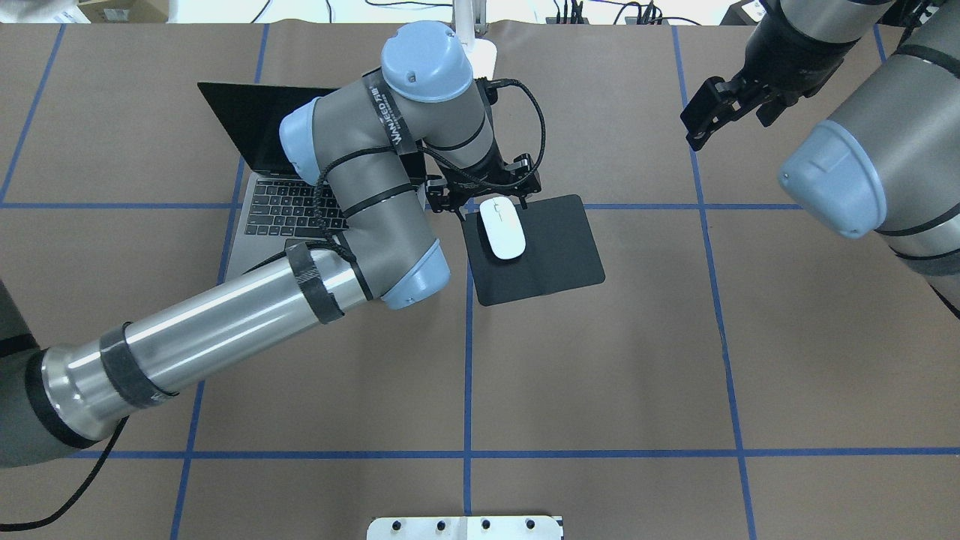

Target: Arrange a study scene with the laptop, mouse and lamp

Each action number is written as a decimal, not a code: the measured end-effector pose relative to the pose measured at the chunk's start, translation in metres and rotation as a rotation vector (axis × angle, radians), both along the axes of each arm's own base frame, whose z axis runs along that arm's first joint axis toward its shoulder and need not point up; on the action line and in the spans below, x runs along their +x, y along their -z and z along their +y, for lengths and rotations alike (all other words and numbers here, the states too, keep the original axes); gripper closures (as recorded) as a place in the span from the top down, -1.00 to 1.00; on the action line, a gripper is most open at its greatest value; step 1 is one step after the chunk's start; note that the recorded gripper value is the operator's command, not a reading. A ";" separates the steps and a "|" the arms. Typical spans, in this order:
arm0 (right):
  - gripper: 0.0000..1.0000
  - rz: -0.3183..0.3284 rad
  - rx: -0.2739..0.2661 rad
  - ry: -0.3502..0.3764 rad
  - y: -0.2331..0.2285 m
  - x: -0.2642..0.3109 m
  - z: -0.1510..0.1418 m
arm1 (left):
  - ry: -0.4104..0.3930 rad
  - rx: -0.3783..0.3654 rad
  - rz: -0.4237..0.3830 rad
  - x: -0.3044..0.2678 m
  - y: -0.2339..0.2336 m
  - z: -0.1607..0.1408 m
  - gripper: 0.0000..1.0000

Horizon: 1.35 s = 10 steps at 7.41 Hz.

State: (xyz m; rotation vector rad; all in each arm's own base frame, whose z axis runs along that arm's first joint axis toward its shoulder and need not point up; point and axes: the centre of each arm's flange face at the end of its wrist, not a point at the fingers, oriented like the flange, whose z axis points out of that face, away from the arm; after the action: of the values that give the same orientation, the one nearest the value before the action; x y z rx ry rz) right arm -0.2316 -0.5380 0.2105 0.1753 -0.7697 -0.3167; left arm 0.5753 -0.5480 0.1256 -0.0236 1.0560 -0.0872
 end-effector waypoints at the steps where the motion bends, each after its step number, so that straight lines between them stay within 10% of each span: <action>1: 1.00 -0.004 -0.010 -0.025 -0.005 0.013 -0.008 | 0.000 0.017 0.000 -0.038 -0.026 0.007 1.00; 5: 1.00 0.042 -0.130 -0.133 -0.086 0.085 -0.018 | -0.140 0.250 -0.194 -0.255 -0.122 0.036 1.00; 10: 1.00 0.054 -0.267 -0.231 -0.243 0.219 0.014 | -0.278 0.377 -0.246 -0.561 -0.374 -0.046 1.00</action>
State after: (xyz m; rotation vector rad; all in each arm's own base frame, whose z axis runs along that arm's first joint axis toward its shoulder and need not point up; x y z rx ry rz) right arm -0.0122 -0.5239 0.4536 0.0028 -0.7227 0.0015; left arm 0.0139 -0.5941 0.4993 0.1772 0.8014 0.3535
